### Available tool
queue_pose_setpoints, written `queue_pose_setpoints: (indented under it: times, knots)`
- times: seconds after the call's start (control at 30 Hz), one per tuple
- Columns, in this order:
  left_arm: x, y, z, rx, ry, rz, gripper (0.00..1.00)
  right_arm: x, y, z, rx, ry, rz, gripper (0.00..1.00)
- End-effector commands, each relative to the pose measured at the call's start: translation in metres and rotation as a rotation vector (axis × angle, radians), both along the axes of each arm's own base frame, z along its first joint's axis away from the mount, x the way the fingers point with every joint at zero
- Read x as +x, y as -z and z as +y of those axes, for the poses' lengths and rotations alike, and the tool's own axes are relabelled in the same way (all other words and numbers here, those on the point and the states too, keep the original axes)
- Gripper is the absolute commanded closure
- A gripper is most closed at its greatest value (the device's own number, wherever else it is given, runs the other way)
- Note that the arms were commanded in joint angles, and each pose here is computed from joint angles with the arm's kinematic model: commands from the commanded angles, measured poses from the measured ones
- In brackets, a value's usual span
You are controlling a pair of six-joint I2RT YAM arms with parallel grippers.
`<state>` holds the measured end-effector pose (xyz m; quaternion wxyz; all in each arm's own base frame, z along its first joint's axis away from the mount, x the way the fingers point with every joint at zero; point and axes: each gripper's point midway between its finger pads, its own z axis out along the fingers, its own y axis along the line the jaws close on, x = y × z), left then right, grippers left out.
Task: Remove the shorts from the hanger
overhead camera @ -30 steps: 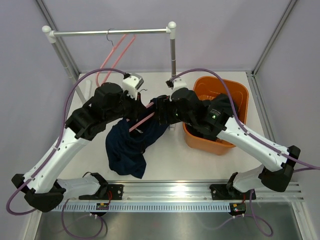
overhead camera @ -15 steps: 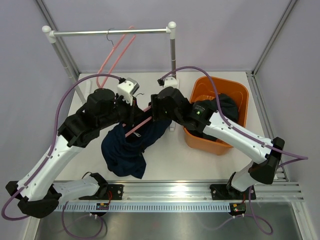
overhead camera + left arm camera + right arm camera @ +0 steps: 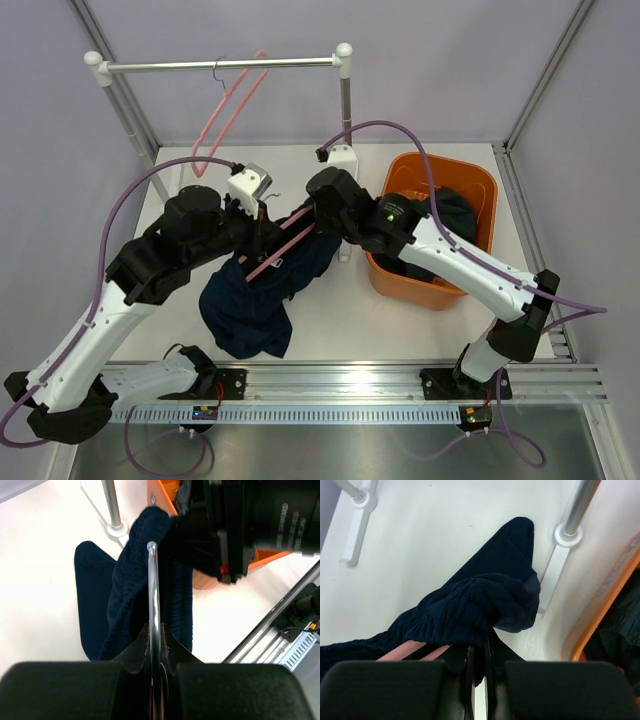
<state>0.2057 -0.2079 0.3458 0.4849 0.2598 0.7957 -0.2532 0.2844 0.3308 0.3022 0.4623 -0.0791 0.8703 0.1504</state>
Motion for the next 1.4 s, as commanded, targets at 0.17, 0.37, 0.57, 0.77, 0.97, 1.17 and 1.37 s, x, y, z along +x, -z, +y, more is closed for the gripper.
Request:
queue_pose_setpoints:
  times: [0.17,0.37,0.57,0.77,0.97,1.17,1.37]
  knots:
    - [-0.033,-0.005,0.013,-0.010,0.082,-0.021,1.00,0.042,-0.033,-0.035,-0.035,0.172,-0.091,0.95]
    - [-0.044,-0.001,0.022,-0.003,0.093,-0.031,1.00,0.059,-0.039,-0.045,-0.030,0.198,-0.089,0.95]
    - [-0.051,0.000,0.026,-0.005,0.109,-0.036,1.00,0.070,-0.035,-0.045,-0.051,0.204,-0.078,0.94]
    - [-0.050,-0.010,0.032,-0.030,0.078,-0.077,1.00,0.070,-0.017,-0.040,-0.047,0.188,-0.042,0.95]
    - [-0.043,-0.028,0.037,-0.081,0.025,-0.131,1.00,0.053,-0.002,-0.036,-0.001,0.138,0.002,0.99]
    - [-0.028,-0.046,0.042,-0.145,-0.078,-0.182,1.00,0.022,0.010,-0.017,0.011,0.072,0.009,1.00]
    - [-0.009,-0.068,0.053,-0.224,-0.217,-0.234,1.00,-0.024,-0.002,0.011,0.070,-0.027,-0.014,1.00]
